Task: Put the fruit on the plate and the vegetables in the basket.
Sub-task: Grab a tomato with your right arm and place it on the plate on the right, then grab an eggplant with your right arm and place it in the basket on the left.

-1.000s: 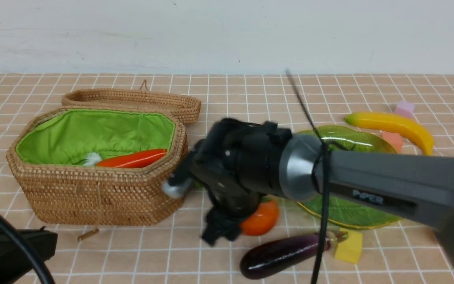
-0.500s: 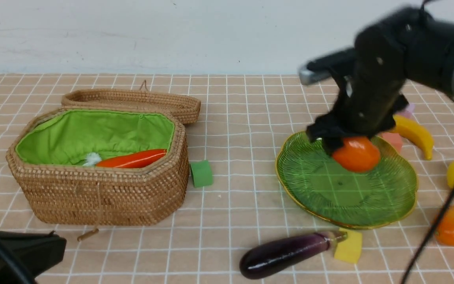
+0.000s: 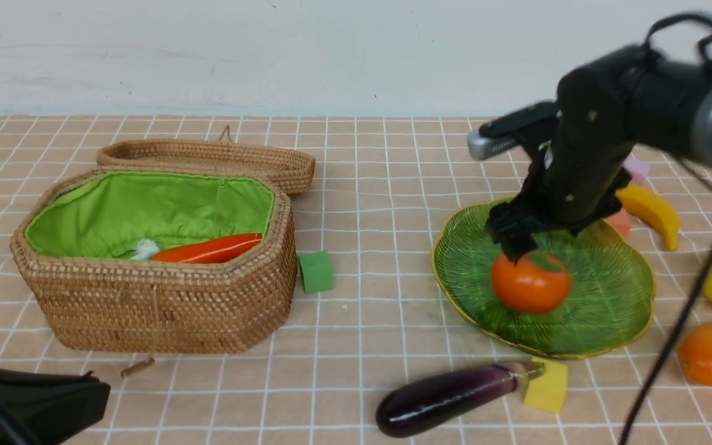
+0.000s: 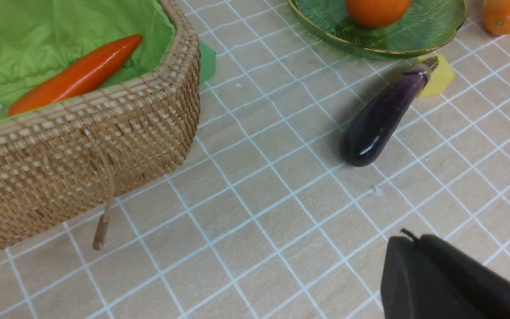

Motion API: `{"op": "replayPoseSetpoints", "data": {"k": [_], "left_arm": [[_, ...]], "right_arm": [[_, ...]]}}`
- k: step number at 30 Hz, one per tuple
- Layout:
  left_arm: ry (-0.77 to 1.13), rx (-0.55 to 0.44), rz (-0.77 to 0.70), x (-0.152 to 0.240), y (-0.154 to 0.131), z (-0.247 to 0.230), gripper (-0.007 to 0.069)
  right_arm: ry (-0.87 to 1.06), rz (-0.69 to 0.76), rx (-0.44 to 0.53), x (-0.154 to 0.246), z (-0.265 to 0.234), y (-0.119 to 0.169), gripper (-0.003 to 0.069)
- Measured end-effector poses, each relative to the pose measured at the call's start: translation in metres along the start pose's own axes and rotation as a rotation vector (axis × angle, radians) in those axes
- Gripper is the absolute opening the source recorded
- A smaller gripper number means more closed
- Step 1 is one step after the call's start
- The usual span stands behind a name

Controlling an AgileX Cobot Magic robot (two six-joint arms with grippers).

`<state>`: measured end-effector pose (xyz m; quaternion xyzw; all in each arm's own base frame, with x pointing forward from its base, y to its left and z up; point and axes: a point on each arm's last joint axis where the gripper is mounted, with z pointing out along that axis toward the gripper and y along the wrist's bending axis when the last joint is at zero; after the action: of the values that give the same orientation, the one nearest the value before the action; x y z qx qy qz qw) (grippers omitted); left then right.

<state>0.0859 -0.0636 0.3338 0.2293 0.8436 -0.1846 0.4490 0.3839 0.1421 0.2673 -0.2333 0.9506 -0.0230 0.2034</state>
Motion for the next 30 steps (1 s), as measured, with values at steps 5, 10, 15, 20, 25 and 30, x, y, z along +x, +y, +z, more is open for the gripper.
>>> {"op": "replayPoseSetpoints", "data": {"k": [5, 10, 15, 20, 25, 30], "left_arm": [[-0.003, 0.002, -0.002, 0.000, 0.000, 0.000, -0.0013], [-0.008, 0.005, -0.003, -0.001, 0.000, 0.000, -0.0013], [-0.008, 0.015, -0.014, -0.001, -0.001, 0.000, -0.0013], [-0.020, 0.017, -0.016, -0.002, -0.002, 0.000, -0.0011], [-0.023, 0.017, -0.015, -0.002, -0.002, 0.000, -0.0009], [-0.021, 0.017, -0.015, -0.002, -0.002, 0.000, -0.0009]], "right_arm": [[-0.013, -0.399, -0.204, 0.017, -0.045, 0.053, 0.0590], [0.008, -0.841, -0.399, 0.051, -0.028, 0.107, 0.0547], [0.009, -1.018, -0.355, 0.062, 0.006, 0.114, 0.0542], [0.054, -1.108, -0.343, 0.066, 0.042, 0.117, 0.0542], [0.064, -1.134, -0.327, 0.066, 0.064, 0.119, 0.0527], [0.060, -1.143, -0.328, 0.066, 0.066, 0.124, 0.0382]]}}
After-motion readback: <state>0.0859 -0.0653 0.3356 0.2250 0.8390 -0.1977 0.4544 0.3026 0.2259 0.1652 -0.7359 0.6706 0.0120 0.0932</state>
